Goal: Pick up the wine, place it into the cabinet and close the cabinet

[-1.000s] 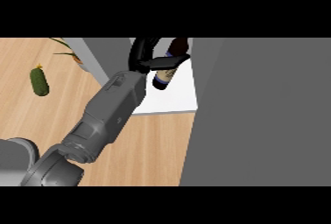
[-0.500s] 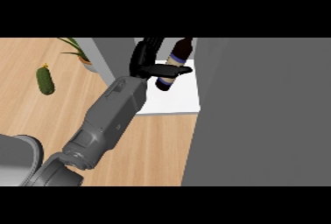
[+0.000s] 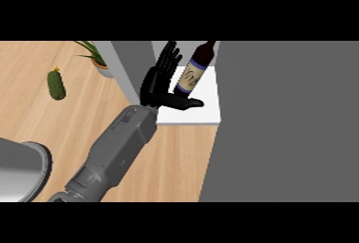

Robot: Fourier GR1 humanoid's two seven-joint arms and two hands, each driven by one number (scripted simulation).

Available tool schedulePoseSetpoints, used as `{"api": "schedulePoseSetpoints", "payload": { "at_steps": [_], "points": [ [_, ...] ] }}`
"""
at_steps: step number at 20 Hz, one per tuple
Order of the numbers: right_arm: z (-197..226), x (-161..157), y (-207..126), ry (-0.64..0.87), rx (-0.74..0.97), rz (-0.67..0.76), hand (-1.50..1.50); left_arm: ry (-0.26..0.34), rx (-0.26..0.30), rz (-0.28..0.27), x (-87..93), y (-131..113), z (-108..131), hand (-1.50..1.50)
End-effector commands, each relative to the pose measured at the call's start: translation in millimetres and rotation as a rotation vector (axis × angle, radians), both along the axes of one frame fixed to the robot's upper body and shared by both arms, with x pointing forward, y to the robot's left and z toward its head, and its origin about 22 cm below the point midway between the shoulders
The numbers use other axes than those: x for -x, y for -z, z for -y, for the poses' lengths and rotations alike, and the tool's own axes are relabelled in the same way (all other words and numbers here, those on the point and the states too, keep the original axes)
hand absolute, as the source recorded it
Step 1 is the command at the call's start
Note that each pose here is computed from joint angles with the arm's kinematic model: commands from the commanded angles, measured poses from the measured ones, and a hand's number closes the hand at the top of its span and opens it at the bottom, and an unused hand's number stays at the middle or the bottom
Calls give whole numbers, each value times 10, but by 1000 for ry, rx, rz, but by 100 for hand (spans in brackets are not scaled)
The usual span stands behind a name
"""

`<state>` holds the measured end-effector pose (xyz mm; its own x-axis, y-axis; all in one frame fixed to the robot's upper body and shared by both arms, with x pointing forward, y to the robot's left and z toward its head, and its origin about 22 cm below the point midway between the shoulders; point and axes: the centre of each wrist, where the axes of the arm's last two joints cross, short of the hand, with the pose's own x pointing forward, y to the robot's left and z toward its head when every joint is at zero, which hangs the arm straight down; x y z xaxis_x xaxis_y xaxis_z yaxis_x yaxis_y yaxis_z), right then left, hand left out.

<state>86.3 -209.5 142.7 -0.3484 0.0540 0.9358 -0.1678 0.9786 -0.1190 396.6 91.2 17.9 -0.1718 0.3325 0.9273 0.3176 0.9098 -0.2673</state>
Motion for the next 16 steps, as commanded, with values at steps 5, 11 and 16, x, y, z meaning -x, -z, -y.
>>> {"api": "schedulePoseSetpoints", "payload": {
  "at_steps": [5, 11, 16],
  "points": [
    [11, 236, -405, -28, -100, 17, -150, 29, 46, -48, 516, 180, 79, -150],
    [-2, 255, -465, -25, -87, 12, -150, 23, 43, -39, 871, 326, -261, -150],
    [-18, 283, -441, -12, -74, 20, -150, 12, 110, -70, 1320, 319, -306, -150]
  ]
}}
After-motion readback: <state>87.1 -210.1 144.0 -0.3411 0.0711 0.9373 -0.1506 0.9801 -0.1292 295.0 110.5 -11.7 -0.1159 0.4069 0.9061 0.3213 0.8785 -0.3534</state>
